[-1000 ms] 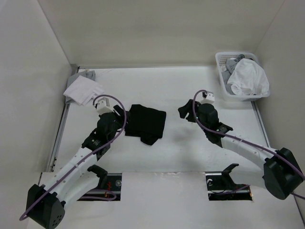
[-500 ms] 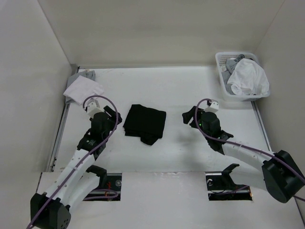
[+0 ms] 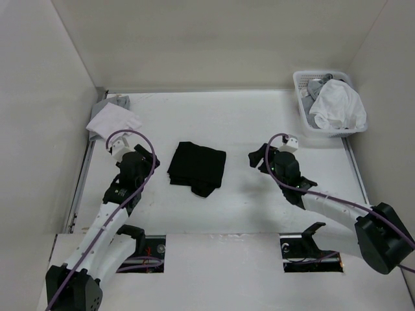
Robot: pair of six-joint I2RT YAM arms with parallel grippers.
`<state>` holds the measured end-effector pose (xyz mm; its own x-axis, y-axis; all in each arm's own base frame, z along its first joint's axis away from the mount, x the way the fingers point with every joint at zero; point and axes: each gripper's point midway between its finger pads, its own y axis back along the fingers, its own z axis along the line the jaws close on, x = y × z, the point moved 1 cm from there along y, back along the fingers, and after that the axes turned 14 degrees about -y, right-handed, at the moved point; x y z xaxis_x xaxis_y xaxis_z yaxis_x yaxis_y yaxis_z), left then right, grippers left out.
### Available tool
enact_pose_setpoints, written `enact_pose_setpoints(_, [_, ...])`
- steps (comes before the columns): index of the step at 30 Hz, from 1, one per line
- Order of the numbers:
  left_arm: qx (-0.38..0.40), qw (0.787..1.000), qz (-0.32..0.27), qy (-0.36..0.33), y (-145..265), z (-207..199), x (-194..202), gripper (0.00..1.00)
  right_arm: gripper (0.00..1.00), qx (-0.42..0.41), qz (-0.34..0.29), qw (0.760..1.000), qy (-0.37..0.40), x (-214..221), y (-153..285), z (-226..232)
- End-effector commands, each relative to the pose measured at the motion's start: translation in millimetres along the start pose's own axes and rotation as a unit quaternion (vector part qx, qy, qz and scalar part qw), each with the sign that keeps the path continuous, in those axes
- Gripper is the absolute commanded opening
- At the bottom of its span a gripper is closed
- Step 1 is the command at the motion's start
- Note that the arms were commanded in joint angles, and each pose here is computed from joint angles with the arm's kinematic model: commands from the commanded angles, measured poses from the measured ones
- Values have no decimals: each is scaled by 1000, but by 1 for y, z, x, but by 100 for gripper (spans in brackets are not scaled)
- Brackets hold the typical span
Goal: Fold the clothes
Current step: Fold the tank top
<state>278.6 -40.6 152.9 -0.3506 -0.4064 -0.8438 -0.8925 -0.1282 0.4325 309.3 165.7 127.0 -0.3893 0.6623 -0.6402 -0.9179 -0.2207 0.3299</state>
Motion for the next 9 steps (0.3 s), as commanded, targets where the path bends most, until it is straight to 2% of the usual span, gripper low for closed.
enact_pose_setpoints(1, [2,1000,-3,6,-3,0,-2,53,76,-19,-20,999,-15,-10,-4,11])
enact_pose_setpoints(7, [2,1000,-1,5,-5,2,0,50,76,-20,-19,999,-15,-10,-5,11])
enact_pose_setpoints(9, [-2,1000,1,1,-6,3,0,52,76,-19,-19,1000,-15,-10,-5,10])
